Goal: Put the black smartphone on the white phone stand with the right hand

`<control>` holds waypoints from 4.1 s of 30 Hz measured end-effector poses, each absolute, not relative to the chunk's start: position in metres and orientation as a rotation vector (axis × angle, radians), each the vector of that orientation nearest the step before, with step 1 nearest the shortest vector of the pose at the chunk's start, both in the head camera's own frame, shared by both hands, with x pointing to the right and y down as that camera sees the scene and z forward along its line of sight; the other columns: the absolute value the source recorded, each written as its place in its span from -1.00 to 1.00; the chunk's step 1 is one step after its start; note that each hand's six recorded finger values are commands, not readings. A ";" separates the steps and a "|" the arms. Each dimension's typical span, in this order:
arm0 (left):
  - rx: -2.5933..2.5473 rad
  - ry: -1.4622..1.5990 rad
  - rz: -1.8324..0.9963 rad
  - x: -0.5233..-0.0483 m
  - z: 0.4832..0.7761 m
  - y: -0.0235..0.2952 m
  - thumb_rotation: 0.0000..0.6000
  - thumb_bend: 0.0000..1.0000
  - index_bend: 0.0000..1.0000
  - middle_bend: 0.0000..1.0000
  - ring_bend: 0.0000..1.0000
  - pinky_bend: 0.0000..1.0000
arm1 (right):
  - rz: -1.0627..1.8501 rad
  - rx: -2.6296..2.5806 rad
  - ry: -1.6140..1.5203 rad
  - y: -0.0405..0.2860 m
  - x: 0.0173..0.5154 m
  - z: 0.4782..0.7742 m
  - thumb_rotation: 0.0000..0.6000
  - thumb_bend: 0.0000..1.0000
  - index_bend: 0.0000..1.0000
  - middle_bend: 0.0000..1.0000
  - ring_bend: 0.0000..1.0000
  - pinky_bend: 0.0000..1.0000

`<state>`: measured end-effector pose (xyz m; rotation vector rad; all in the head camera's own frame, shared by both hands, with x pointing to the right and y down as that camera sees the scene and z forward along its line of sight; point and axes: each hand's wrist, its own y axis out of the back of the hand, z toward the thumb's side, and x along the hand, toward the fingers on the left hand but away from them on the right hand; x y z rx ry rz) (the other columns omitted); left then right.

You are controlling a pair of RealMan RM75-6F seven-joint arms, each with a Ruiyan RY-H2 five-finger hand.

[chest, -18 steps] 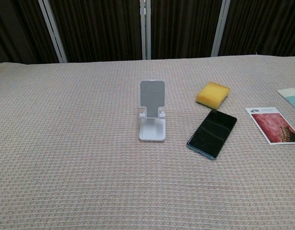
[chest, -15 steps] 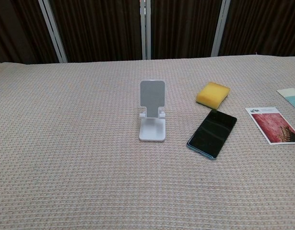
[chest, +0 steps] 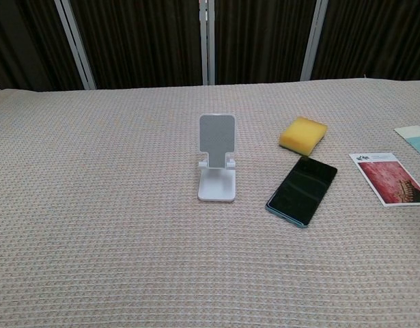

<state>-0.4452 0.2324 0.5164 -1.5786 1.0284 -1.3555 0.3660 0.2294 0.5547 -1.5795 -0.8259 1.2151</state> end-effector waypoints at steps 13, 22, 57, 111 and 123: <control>-1.524 1.009 -1.446 -0.450 0.535 0.224 1.00 -1.00 -1.00 -1.00 -1.00 -1.00 | 1.014 -1.765 -0.163 0.161 0.284 0.654 1.00 -1.00 -0.97 -1.00 -1.00 -1.00; -1.491 0.987 -1.533 -0.458 0.554 0.218 1.00 -1.00 -1.00 -1.00 -1.00 -1.00 | 0.934 -1.770 -0.011 0.134 0.240 0.695 1.00 -1.00 -0.83 -0.84 -0.99 -0.89; -1.461 0.991 -1.578 -0.465 0.562 0.212 1.00 -1.00 -1.00 -1.00 -1.00 -1.00 | 0.809 -1.618 0.155 0.124 0.222 0.741 1.00 -0.61 -0.13 -0.05 -0.28 -0.51; -1.512 1.087 -1.587 -0.485 0.550 0.205 1.00 -1.00 -1.00 -1.00 -1.00 -1.00 | 0.299 -0.418 0.189 0.084 0.044 0.619 1.00 -0.55 0.00 -0.04 -0.24 -0.45; -1.510 1.093 -1.600 -0.489 0.550 0.204 1.00 -1.00 -1.00 -1.00 -1.00 -1.00 | 0.356 -0.391 0.298 0.097 0.051 0.664 1.00 -0.55 0.00 -0.04 -0.24 -0.45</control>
